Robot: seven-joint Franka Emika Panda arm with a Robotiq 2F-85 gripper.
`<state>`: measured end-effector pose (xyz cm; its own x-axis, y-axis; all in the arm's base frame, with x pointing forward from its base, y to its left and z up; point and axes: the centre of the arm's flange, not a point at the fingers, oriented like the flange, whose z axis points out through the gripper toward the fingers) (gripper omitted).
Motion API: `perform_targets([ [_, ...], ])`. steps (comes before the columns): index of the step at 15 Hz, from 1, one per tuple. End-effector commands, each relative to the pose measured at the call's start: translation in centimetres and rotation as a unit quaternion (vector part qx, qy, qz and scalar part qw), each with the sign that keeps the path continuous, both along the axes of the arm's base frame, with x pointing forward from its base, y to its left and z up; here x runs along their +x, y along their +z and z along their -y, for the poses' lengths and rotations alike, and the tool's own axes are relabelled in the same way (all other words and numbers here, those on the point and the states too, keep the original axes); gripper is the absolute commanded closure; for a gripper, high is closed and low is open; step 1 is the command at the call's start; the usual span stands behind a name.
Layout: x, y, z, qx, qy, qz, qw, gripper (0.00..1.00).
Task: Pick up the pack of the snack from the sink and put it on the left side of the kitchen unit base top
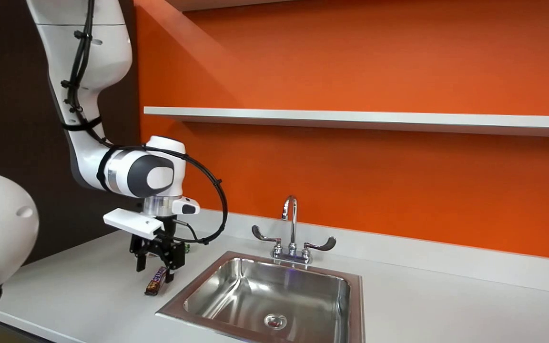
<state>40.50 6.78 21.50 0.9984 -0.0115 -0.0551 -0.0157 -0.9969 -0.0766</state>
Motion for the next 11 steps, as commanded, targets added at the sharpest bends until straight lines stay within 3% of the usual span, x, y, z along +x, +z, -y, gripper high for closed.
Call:
perform_targets([
  [1,-0.05,-0.04,0.12,-0.006,0.006,-0.003,1.0,0.0],
  [11,-0.13,-0.11,0.28,-0.013,0.012,-0.007,0.9998,0.0],
])
